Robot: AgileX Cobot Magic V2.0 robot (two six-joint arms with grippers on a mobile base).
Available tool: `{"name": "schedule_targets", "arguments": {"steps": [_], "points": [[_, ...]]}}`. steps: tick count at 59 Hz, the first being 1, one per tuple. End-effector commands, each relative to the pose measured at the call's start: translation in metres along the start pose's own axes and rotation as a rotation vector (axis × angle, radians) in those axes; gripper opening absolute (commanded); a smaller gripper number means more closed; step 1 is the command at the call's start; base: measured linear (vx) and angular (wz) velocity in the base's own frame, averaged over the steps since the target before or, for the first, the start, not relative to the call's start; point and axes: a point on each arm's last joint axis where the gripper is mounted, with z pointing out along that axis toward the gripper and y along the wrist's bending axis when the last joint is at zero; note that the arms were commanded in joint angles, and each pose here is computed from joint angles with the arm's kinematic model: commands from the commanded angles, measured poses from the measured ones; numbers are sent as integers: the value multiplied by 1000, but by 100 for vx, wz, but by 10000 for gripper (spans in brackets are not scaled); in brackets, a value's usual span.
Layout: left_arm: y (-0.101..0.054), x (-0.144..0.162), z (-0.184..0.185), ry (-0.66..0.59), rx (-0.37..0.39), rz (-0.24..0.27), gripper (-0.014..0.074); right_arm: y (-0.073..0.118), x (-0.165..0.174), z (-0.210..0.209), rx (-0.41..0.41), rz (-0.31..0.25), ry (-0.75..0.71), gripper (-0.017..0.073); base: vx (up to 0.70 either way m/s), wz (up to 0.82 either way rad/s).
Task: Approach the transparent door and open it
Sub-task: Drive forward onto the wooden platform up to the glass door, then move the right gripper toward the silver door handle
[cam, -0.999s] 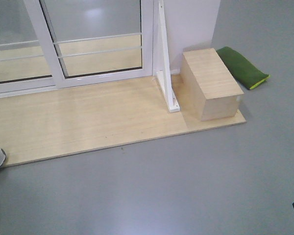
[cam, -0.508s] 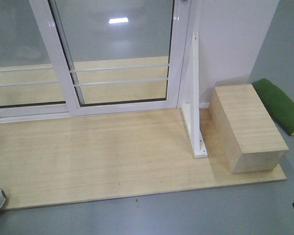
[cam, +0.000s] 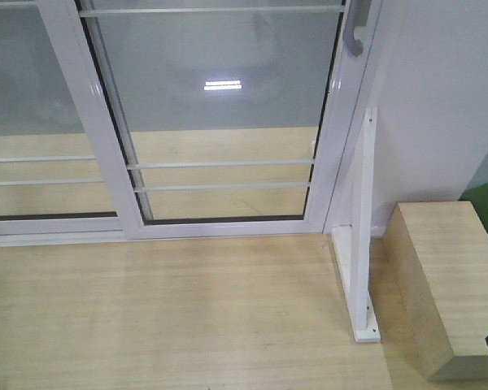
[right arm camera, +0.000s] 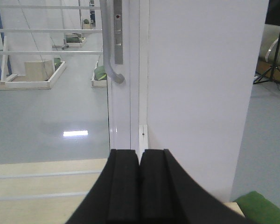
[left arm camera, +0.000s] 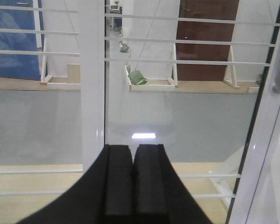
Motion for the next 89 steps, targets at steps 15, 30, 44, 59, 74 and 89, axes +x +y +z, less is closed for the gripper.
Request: {"name": "schedule_targets", "arguments": {"steps": [15,30,44,59,74,89], "points": [[0,2,0,-65,9,-6,-6,0,-4,0,7,-8,-79,-8,39,8],[0,2,0,-65,9,-6,-6,0,-4,0,7,-8,-79,-8,31,5],[0,2,0,-65,9,-6,-6,0,-4,0,7,-8,-79,-8,23,3],[0,2,0,-65,9,-6,-6,0,-4,0,7,-8,-79,-8,14,1],[0,4,2,-35,10,-6,-6,0,-3,1,9,-8,-59,-8,6,-2],[0,5,2,-24,7,-6,-6,0,-2,1,7,-8,-56,-8,-1,2]]}}
